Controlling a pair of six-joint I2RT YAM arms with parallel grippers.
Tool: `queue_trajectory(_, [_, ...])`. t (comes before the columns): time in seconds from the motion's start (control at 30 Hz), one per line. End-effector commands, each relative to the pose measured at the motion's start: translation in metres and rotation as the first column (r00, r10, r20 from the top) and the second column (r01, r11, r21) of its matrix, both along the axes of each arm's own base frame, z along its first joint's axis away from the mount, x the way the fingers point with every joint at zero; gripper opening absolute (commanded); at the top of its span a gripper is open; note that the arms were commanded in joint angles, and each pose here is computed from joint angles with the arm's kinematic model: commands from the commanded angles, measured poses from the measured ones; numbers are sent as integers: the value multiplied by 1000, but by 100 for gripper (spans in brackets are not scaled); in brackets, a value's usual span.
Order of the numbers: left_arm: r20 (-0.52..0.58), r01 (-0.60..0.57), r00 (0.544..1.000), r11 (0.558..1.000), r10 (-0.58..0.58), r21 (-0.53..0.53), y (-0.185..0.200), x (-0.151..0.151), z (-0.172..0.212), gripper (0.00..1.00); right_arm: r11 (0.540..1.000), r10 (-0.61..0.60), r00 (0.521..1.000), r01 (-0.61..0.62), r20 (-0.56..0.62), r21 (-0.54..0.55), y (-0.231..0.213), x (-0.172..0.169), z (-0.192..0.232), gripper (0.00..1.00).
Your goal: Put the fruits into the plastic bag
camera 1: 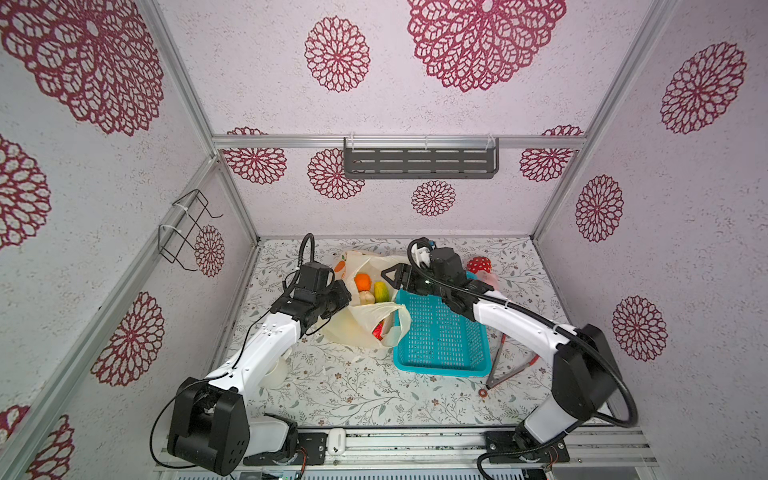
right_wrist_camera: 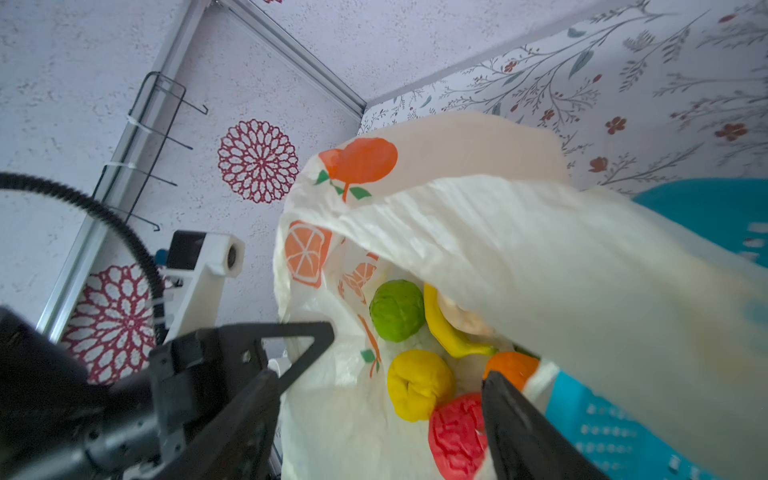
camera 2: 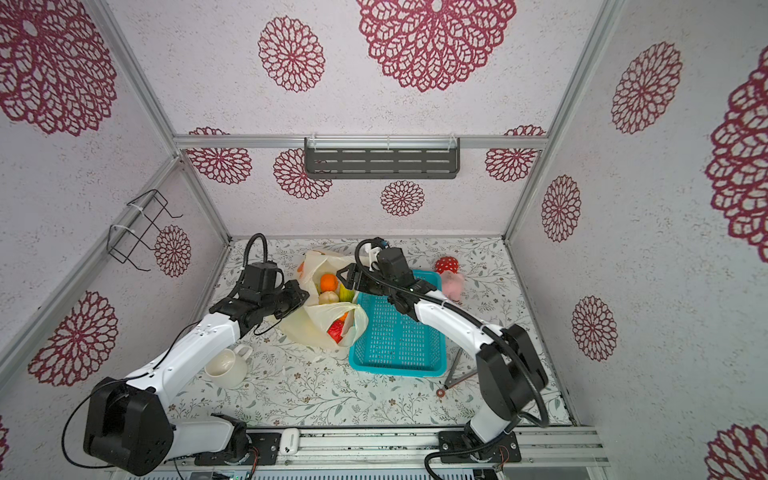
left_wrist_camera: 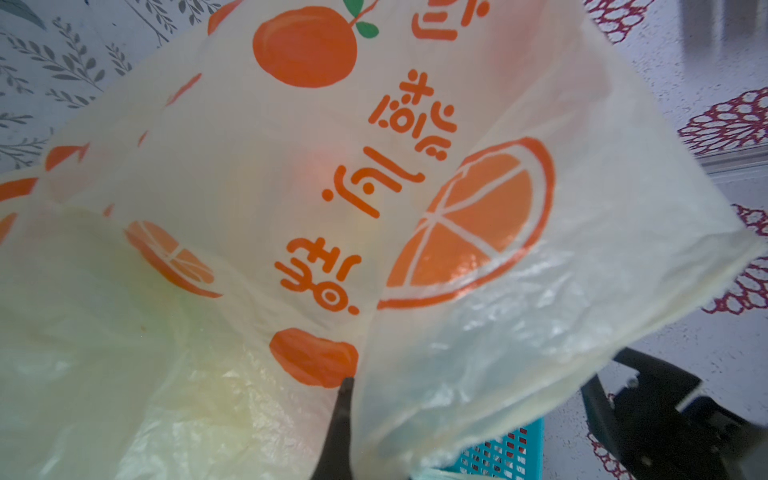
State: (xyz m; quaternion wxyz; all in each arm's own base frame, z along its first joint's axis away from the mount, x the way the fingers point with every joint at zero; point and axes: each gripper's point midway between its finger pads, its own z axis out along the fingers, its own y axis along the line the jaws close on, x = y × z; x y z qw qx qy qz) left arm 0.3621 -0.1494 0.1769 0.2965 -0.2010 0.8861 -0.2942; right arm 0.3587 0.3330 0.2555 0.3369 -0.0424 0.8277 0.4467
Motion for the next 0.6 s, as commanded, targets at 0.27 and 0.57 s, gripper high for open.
queue_trajectory(0.27, [201,83,976,996,-84,12,-19,13,54,97,672,-589,729,682,350,-290,-228,-5,9,89])
queue_trajectory(0.57, [615,-408,771,870,165,278,88,-44,131,98,125,-686,237,970,688,-210,-354,-66,2,99])
